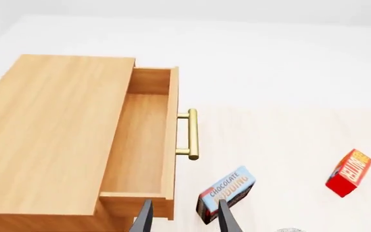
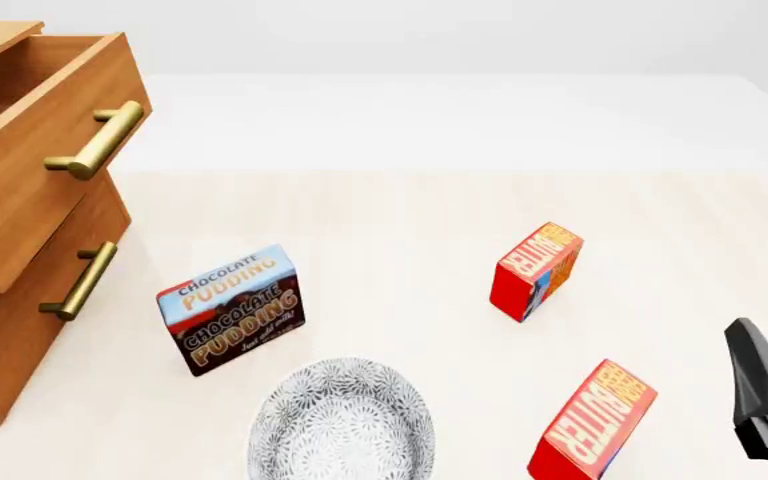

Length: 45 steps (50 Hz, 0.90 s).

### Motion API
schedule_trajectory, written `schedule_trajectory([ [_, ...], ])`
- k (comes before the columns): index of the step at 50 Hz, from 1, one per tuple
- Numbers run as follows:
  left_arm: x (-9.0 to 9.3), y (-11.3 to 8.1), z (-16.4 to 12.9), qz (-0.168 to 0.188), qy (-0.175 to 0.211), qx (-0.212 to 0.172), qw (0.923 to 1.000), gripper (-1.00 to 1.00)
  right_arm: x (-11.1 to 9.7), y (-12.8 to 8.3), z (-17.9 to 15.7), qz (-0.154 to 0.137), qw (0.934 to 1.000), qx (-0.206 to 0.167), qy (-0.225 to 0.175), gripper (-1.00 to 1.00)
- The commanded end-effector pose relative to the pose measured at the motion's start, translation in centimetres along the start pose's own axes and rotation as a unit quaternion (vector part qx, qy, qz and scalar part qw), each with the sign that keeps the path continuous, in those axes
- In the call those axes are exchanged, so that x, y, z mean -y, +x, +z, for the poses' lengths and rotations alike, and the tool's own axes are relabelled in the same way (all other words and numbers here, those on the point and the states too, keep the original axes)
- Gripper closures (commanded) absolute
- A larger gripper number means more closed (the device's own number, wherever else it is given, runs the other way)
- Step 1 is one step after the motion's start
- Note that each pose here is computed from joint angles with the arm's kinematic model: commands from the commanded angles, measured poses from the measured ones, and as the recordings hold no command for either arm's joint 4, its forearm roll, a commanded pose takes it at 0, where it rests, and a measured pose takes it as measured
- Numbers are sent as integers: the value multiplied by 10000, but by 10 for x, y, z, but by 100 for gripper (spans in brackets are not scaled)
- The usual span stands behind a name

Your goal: Put the butter at the front in the top drawer of the cabinet and close it.

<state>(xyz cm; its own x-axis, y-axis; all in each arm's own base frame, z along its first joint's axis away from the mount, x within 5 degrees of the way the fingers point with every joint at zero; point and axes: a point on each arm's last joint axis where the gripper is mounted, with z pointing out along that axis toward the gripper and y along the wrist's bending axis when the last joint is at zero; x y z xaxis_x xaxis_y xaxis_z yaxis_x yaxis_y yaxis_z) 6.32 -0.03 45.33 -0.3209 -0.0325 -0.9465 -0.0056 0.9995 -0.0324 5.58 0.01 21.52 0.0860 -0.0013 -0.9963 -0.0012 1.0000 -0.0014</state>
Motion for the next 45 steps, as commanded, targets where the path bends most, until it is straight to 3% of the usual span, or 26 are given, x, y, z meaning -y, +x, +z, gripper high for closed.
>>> schedule_trajectory([
  [1, 1, -17, 3, 20, 21, -228, 9997, -100, 0, 0, 0, 1, 10000, 3, 2, -100],
  [14, 5, -17, 26, 32, 199, -753, 9970, -100, 0, 0, 0, 1, 10000, 3, 0, -100],
  [16, 9, -17, 30, -18, 366, -796, 9962, -100, 0, 0, 0, 1, 10000, 3, 0, -100],
  [30, 11, -18, 52, 15, 338, -1234, 9918, -100, 0, 0, 0, 1, 10000, 2, 2, -100],
  [45, 9, -29, 70, 12, 193, -1346, 9907, -100, 0, 0, 0, 1, 10000, 2, 1, -100],
])
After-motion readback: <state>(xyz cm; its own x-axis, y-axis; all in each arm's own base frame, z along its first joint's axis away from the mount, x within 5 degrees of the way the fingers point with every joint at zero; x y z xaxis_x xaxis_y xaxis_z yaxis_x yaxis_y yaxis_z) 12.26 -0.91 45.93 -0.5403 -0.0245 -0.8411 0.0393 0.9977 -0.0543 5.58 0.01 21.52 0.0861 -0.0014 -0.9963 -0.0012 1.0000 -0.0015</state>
